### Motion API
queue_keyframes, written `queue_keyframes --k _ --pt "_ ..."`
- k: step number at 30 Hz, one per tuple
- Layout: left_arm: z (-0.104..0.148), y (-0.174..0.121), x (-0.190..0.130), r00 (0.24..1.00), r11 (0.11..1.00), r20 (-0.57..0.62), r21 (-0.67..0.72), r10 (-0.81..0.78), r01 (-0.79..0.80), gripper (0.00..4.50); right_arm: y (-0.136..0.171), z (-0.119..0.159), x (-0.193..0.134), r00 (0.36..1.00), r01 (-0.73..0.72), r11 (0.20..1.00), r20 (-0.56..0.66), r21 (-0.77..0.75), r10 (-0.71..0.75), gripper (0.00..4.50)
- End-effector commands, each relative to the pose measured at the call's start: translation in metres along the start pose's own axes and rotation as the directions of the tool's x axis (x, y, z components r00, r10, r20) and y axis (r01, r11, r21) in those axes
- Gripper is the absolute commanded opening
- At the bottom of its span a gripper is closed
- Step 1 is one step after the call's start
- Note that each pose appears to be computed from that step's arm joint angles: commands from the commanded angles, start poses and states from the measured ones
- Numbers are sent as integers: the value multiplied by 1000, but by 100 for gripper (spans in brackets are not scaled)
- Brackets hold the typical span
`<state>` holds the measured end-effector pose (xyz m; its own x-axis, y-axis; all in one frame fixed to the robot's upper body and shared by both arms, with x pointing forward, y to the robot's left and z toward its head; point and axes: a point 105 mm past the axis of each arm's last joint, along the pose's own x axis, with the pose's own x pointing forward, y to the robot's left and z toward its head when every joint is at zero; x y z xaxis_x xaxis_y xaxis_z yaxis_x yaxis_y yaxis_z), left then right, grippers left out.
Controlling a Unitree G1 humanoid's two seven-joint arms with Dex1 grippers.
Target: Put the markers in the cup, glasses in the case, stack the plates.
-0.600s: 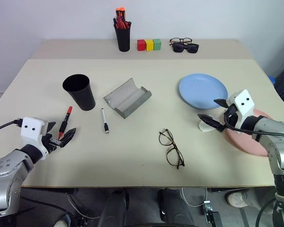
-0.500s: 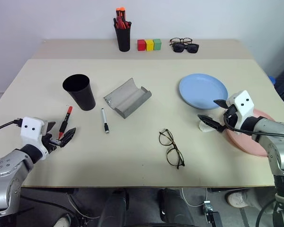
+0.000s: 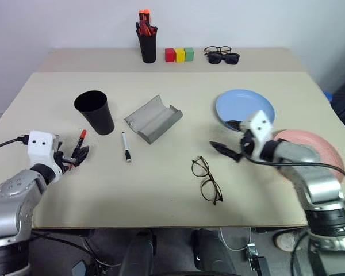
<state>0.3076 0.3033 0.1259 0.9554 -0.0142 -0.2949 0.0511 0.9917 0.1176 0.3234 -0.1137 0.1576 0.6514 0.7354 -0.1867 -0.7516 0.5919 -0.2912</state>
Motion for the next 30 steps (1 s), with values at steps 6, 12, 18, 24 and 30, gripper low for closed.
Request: queue_keyframes --k 6,12,18,24,30 --pt "1 4 35 987 992 -155 -106 51 -68 437 57 34 42 991 -81 994 96 -78 89 450" --pt "-8 -2 57 951 987 -309 -142 22 -69 437 66 36 40 990 -84 995 107 -55 89 450" --pt "-13 2 58 925 980 -380 -174 26 -99 266 62 35 38 992 -76 995 97 -69 82 450" --pt "-1 27 55 941 972 -302 -126 155 -201 3 63 38 43 990 -78 994 112 -77 86 450" --pt "76 67 37 919 922 126 -156 374 -354 3 62 46 48 985 -88 991 138 -98 101 450"
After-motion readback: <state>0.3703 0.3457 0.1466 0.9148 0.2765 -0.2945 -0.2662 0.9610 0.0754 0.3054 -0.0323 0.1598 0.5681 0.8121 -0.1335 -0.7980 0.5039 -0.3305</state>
